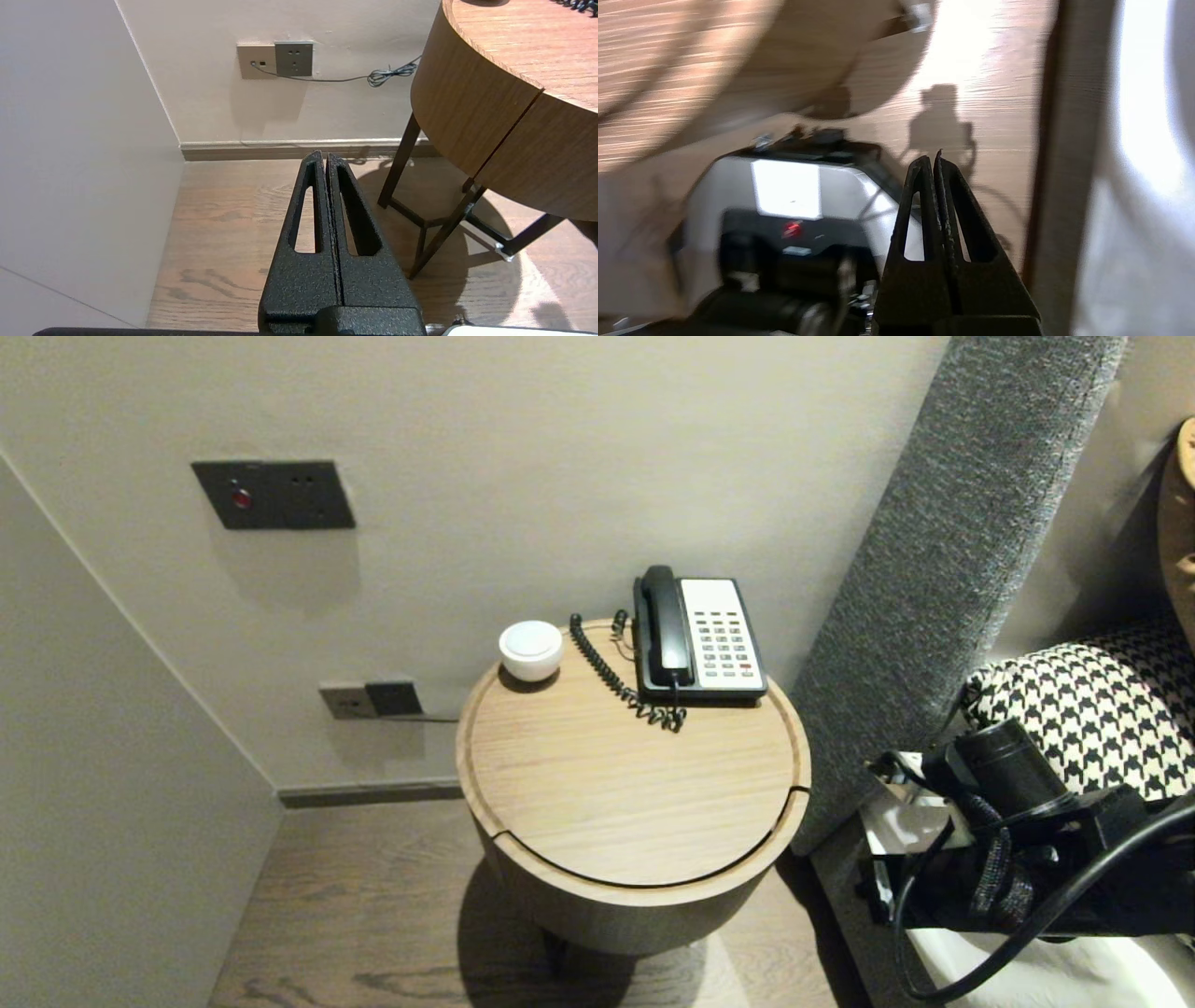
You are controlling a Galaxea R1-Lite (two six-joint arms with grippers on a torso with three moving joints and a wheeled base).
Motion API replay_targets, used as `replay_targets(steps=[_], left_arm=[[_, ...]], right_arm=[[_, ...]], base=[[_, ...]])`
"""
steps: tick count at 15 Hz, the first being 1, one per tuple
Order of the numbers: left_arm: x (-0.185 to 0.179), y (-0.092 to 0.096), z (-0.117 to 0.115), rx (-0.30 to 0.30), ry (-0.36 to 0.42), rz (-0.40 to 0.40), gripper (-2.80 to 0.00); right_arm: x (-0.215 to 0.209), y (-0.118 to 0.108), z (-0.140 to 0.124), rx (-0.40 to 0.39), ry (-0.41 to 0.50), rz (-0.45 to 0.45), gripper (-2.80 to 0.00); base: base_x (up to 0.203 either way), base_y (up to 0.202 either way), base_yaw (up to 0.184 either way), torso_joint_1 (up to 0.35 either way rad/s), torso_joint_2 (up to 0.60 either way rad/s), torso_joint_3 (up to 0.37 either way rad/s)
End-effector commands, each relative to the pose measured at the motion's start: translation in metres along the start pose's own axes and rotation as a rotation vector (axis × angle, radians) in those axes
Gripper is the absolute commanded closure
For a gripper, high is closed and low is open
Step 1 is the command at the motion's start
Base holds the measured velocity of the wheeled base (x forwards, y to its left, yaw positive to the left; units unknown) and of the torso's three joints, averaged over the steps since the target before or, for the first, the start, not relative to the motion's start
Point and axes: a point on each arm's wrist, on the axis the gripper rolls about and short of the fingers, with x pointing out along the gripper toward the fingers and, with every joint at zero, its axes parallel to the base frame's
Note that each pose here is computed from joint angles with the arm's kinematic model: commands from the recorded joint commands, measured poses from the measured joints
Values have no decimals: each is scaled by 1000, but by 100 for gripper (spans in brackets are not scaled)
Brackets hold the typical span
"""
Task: Open the nightstand drawer
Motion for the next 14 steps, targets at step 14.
replay_targets(steps=[14], left_arm=[[0,0,0,0,-1,1,0]], right_arm=[[-81,-90,10,24,-265,-284,0]], base=[[0,0,0,0,0,0]])
